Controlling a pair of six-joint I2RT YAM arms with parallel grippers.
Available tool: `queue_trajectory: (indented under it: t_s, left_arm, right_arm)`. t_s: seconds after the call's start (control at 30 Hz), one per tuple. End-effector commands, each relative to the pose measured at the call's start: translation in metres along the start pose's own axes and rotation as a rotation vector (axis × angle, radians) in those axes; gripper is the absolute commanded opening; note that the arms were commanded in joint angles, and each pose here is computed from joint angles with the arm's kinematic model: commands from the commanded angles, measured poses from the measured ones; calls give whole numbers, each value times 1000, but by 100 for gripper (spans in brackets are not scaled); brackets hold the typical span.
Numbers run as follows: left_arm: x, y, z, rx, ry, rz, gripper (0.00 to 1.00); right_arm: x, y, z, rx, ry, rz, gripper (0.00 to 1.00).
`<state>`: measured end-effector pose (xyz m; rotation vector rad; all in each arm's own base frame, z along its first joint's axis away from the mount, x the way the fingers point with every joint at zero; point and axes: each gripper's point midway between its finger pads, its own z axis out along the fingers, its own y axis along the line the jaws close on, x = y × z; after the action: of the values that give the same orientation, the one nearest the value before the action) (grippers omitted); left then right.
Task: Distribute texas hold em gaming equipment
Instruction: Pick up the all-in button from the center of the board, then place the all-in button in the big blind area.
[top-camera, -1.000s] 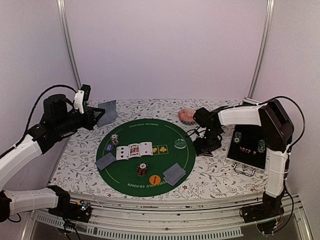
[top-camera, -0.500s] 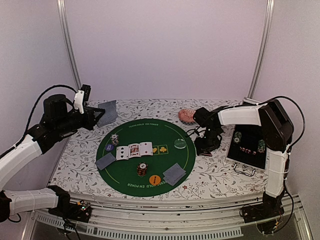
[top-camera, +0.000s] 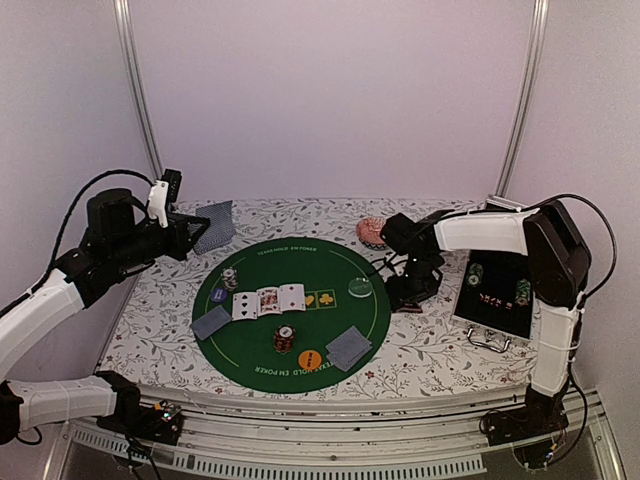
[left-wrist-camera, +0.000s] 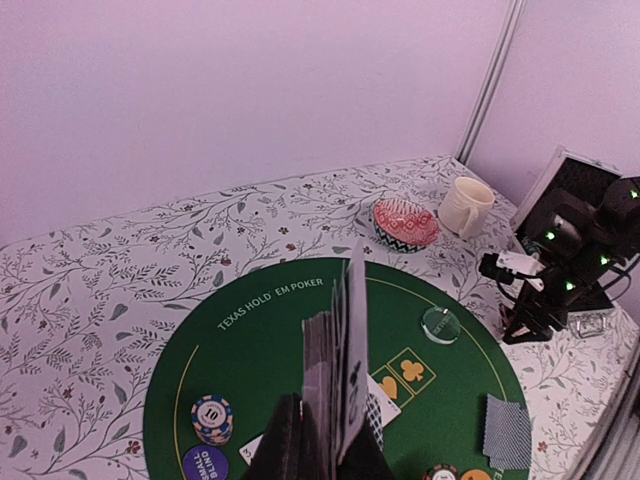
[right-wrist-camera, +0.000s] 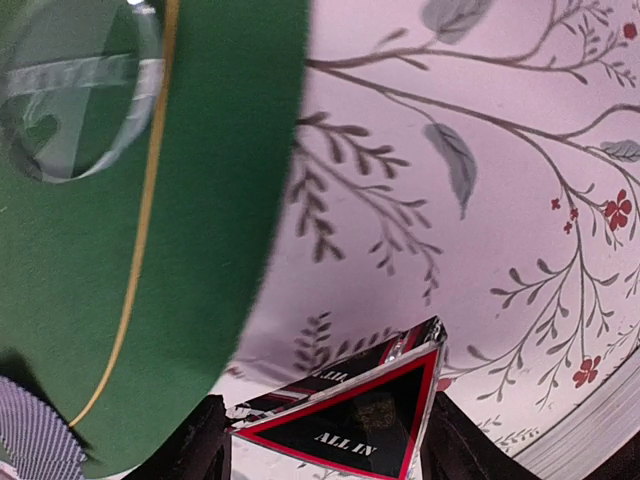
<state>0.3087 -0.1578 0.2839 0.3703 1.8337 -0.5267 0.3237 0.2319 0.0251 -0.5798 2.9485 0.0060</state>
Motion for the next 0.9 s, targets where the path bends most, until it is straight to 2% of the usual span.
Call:
queue_trajectory:
  t_s: [0.0,0.17,0.5,0.67,0.87]
  left_arm:
    - [-2,6,0,-19,-16,9,0]
    - [-1,7,0,-29,-16,10,0]
    - [-3,11,-1,-45,-22,11,0]
    - [-3,10,-1,-44,-23,10,0]
    - [-4,12,-2,-58,-27,12,0]
  right_arm:
    - [-15,35,-51,-32,-124,-95,56]
    - [-7,99,-83,-102,-188,-271,55]
    - [59,272,-128,-376,-269,-778,53]
    - [73,326,-122,-434,-318,-954,50]
    - [63,351,-96,-365,-361,-1022,52]
